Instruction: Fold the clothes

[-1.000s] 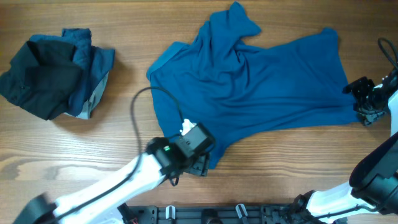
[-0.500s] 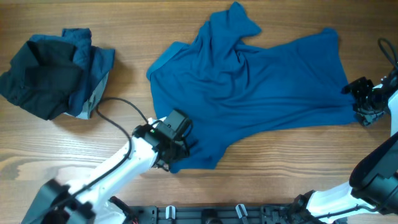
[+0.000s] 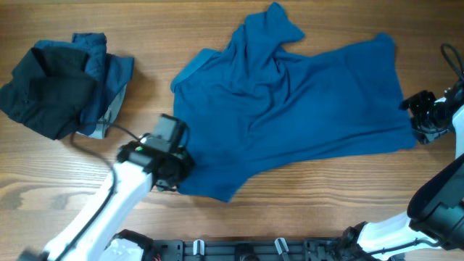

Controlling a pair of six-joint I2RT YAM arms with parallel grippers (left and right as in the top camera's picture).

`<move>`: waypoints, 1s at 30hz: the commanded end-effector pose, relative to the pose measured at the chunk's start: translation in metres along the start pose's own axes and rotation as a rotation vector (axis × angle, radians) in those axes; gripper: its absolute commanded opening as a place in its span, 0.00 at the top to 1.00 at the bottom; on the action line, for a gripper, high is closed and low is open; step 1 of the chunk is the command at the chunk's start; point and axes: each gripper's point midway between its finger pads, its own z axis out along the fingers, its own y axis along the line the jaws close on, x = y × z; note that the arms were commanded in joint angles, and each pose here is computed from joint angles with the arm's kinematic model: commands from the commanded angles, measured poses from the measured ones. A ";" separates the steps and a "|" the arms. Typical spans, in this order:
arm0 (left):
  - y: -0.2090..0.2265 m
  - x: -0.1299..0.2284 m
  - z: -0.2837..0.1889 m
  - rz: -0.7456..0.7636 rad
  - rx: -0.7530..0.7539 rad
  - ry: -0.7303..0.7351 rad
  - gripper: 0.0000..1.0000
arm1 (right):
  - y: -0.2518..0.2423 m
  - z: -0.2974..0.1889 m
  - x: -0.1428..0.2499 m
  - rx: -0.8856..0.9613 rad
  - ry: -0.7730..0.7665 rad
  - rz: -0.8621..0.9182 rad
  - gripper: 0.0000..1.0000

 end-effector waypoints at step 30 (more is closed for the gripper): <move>0.020 -0.025 -0.032 -0.044 0.044 -0.125 0.96 | -0.059 0.058 0.023 0.201 -0.038 0.071 0.49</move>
